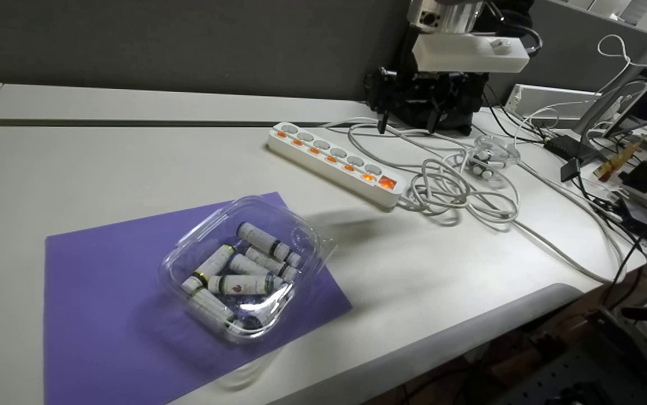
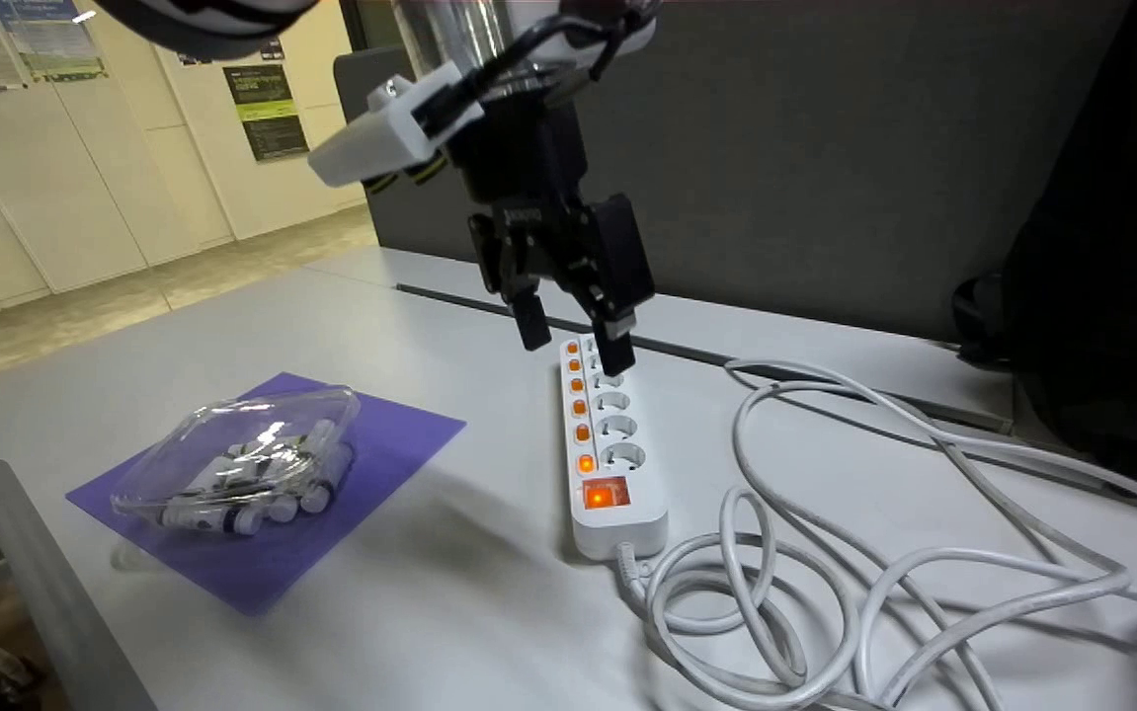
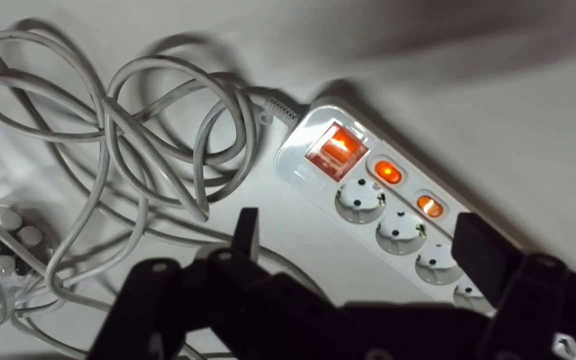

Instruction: Turn off the second switch from the right side of the adapter

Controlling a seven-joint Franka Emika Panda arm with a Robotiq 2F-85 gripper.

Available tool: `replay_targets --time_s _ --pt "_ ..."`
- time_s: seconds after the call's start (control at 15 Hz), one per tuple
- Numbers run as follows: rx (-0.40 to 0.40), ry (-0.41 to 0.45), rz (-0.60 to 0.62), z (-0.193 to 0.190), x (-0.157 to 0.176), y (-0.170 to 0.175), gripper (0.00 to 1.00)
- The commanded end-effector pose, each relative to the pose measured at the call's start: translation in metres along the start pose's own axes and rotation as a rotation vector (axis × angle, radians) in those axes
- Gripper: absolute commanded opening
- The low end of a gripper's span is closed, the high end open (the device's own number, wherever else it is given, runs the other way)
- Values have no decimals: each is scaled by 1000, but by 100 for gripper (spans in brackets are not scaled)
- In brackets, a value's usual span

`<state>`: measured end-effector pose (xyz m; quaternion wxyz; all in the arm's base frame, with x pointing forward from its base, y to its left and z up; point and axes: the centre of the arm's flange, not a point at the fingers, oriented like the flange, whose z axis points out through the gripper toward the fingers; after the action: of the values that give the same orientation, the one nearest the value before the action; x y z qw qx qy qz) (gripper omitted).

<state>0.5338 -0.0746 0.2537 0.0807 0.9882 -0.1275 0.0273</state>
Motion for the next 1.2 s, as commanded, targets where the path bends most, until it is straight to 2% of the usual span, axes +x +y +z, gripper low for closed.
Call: replay_targets --time_s 0.0,0.07,0.13,0.67,0.8,1.13 --pt "-25 -11 53 28 16 -1 74" --pt "-25 -12 52 35 18 -2 71" --pt "-27 -16 54 42 20 -2 62" --pt "61 -104 28 74 31 -25 6" --pt "73 -108 29 76 35 -27 0" --pt "72 -105 20 78 29 -28 1"
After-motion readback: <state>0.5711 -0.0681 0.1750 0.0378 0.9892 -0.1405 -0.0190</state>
